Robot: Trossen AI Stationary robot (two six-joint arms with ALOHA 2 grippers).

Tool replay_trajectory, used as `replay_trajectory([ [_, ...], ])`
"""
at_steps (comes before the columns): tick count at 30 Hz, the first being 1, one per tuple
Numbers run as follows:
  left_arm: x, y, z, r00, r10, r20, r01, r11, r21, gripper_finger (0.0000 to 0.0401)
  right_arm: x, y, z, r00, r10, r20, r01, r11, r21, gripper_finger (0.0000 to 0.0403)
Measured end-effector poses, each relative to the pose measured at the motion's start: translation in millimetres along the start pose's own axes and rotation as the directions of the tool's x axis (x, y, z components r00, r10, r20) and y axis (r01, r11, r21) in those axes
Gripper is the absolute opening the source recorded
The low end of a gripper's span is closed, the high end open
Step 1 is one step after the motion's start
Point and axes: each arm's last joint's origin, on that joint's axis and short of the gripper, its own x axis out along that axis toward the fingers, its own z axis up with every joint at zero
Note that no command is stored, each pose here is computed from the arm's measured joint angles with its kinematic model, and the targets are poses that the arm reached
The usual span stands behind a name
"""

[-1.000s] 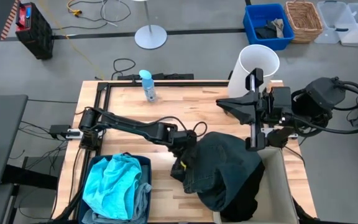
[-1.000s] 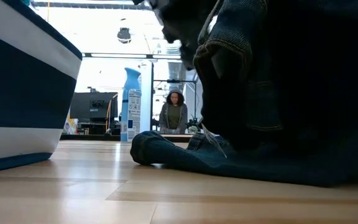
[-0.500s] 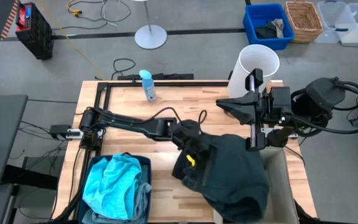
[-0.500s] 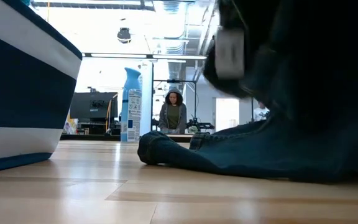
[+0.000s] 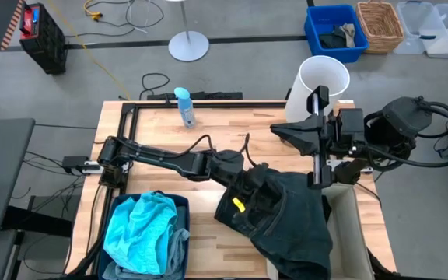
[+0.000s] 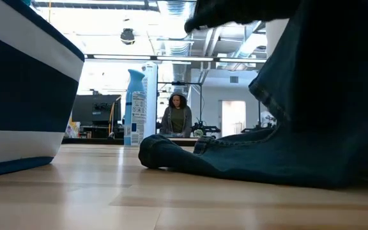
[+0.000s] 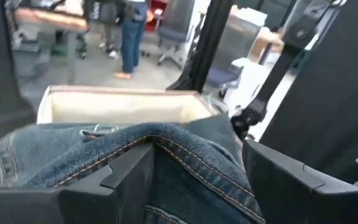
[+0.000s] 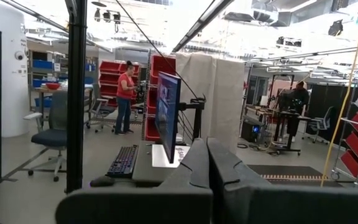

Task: Sort clothes
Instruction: Put the dark blue jeans into the laundry organizer

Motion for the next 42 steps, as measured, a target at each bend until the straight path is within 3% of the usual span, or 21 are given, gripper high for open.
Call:
replay_trajectory([
  [9, -11.8, -1.8, 8.3, 0.999, 0.045, -0.022, -0.046, 0.998, -0.048, 0.0251, -0.2, 1.0, -3.9, 0.999, 0.009, -0.035, -0.009, 1.000, -0.024, 0.0000],
  [12, -32.3, 2.3, 20.9, 0.994, 0.096, -0.060, -0.101, 0.990, -0.093, 0.0245, -1.3, 3.4, -9.3, 0.996, 0.025, -0.087, -0.028, 0.999, -0.043, 0.0000],
  [16, -46.1, 11.0, 25.9, 0.986, 0.132, -0.104, -0.141, 0.987, -0.078, 0.0227, -3.5, 5.4, -22.3, 0.978, 0.042, -0.206, -0.052, 0.998, -0.046, 0.0000],
  [22, -46.5, 11.5, 22.1, 0.985, 0.089, -0.145, -0.102, 0.991, -0.082, 0.0214, -14.3, 7.8, -51.8, 0.880, 0.052, -0.472, -0.022, 0.997, 0.068, 0.0014],
  [25, -53.9, 10.1, 17.3, 0.967, 0.098, -0.236, -0.117, 0.991, -0.069, 0.0213, -20.8, 10.2, -62.5, 0.823, 0.049, -0.566, 0.023, 0.993, 0.119, 0.0041],
  [28, -68.4, 6.9, 5.3, 0.903, 0.110, -0.416, -0.138, 0.990, -0.038, 0.0212, -23.1, 12.9, -67.5, 0.795, 0.048, -0.605, 0.052, 0.988, 0.147, 0.0064],
  [31, -80.0, 7.0, -17.2, 0.766, 0.160, -0.623, -0.179, 0.983, 0.032, 0.0212, -22.0, 16.3, -68.4, 0.795, 0.053, -0.604, 0.048, 0.987, 0.150, 0.0075],
  [34, -81.2, 12.2, -47.2, 0.635, 0.230, -0.737, -0.212, 0.970, 0.119, 0.0212, -21.3, 16.6, -68.5, 0.797, 0.053, -0.602, 0.042, 0.989, 0.142, 0.0076],
  [36, -80.0, 14.8, -66.7, 0.597, 0.231, -0.768, -0.212, 0.969, 0.126, 0.0214, -20.5, 15.8, -68.6, 0.798, 0.049, -0.601, 0.045, 0.989, 0.141, 0.0076],
  [39, -75.8, 18.1, -98.1, 0.580, 0.244, -0.777, -0.218, 0.966, 0.141, 0.0221, -18.9, 14.0, -68.4, 0.802, 0.042, -0.596, 0.052, 0.989, 0.140, 0.0077],
  [42, -75.0, 24.8, -125.0, 0.553, 0.311, -0.773, -0.298, 0.940, 0.165, 0.0228, -18.0, 13.3, -68.0, 0.805, 0.040, -0.591, 0.055, 0.988, 0.141, 0.0077],
])
